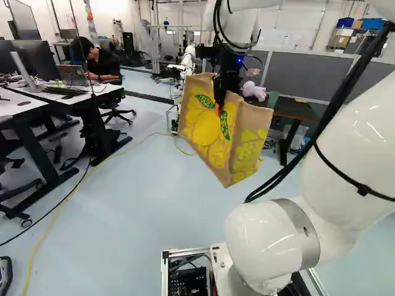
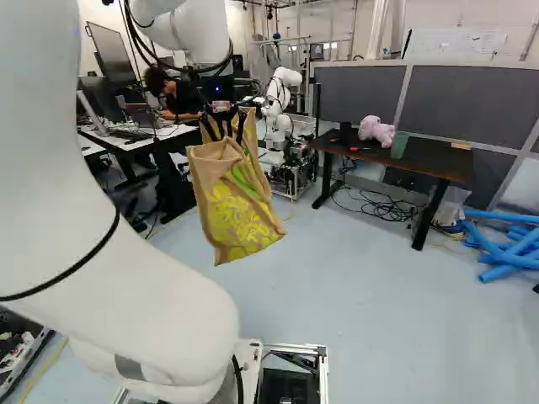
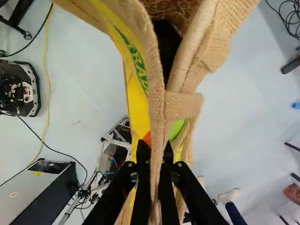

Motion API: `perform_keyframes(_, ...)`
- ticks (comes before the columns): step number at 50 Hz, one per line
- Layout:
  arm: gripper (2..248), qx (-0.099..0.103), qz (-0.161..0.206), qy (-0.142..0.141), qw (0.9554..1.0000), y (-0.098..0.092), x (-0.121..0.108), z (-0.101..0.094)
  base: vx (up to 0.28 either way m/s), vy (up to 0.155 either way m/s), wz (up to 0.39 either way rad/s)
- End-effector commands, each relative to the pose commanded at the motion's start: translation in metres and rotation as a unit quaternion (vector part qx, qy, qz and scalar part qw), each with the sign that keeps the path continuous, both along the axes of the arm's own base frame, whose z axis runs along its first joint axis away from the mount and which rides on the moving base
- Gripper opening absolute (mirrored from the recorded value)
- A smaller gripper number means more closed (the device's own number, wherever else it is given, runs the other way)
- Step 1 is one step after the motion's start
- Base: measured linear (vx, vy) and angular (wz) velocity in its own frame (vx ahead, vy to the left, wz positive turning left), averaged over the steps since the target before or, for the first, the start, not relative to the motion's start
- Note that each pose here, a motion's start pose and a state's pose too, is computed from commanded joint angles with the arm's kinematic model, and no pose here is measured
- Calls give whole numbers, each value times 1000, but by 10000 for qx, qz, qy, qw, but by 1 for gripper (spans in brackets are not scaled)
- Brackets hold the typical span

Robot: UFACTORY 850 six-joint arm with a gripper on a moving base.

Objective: Pick up the bag on the ground and place it on the table

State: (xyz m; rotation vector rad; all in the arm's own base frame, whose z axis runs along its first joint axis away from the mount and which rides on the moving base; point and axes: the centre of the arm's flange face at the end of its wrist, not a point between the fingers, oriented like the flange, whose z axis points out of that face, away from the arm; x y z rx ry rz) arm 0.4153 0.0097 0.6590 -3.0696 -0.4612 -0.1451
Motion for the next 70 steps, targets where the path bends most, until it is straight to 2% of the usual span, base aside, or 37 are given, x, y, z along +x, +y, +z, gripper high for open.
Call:
perform_keyframes(27, 22, 0, 0, 0, 10000, 0, 0, 0, 35, -48, -228)
perform_keyframes(70, 22, 0, 0, 0, 10000, 0, 0, 0, 59, -33, -94)
